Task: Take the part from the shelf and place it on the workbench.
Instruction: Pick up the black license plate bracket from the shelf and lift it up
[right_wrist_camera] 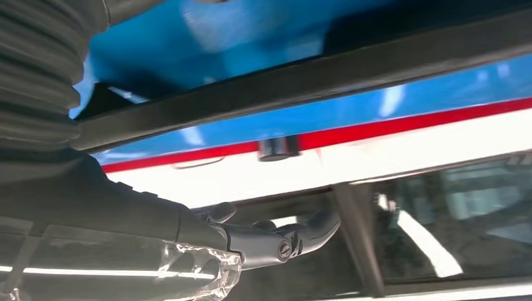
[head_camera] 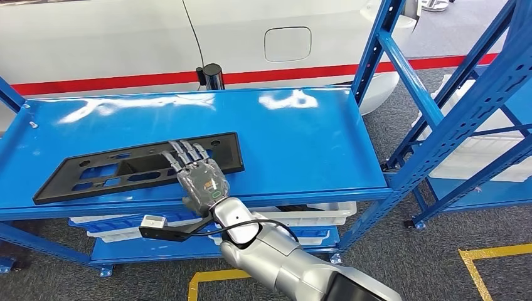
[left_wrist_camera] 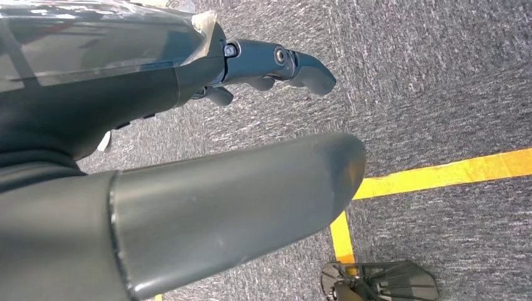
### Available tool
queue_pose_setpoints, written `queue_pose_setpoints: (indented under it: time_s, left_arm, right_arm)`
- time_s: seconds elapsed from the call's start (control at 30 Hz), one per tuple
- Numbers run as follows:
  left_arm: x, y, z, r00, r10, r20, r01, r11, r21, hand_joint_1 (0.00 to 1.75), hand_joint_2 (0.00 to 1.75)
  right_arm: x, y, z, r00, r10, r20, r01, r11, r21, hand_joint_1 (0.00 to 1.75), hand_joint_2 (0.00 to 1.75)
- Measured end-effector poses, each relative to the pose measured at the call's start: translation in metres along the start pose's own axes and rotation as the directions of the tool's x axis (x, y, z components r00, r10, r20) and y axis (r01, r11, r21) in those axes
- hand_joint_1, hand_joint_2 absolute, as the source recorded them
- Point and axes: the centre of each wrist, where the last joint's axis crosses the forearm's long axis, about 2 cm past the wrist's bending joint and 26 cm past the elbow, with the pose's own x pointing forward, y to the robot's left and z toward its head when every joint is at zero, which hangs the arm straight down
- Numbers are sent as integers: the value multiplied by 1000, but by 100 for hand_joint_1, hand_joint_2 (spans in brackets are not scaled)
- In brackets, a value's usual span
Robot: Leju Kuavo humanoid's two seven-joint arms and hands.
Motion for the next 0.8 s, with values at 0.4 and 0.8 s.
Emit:
queue_pose_setpoints:
  time_s: [0.4,0.8]
  left_arm:
    - [0,0,0,1000,2,11,-2,1000,8,0,0]
    - [1,-1,0,1000,6,28,-7,1000,17,0,0]
  right_arm:
    - [-17,4,2,972,177,-152,-179,984,-1,0,175]
    - [-33,7,5,941,248,-232,-255,967,-1,149,175]
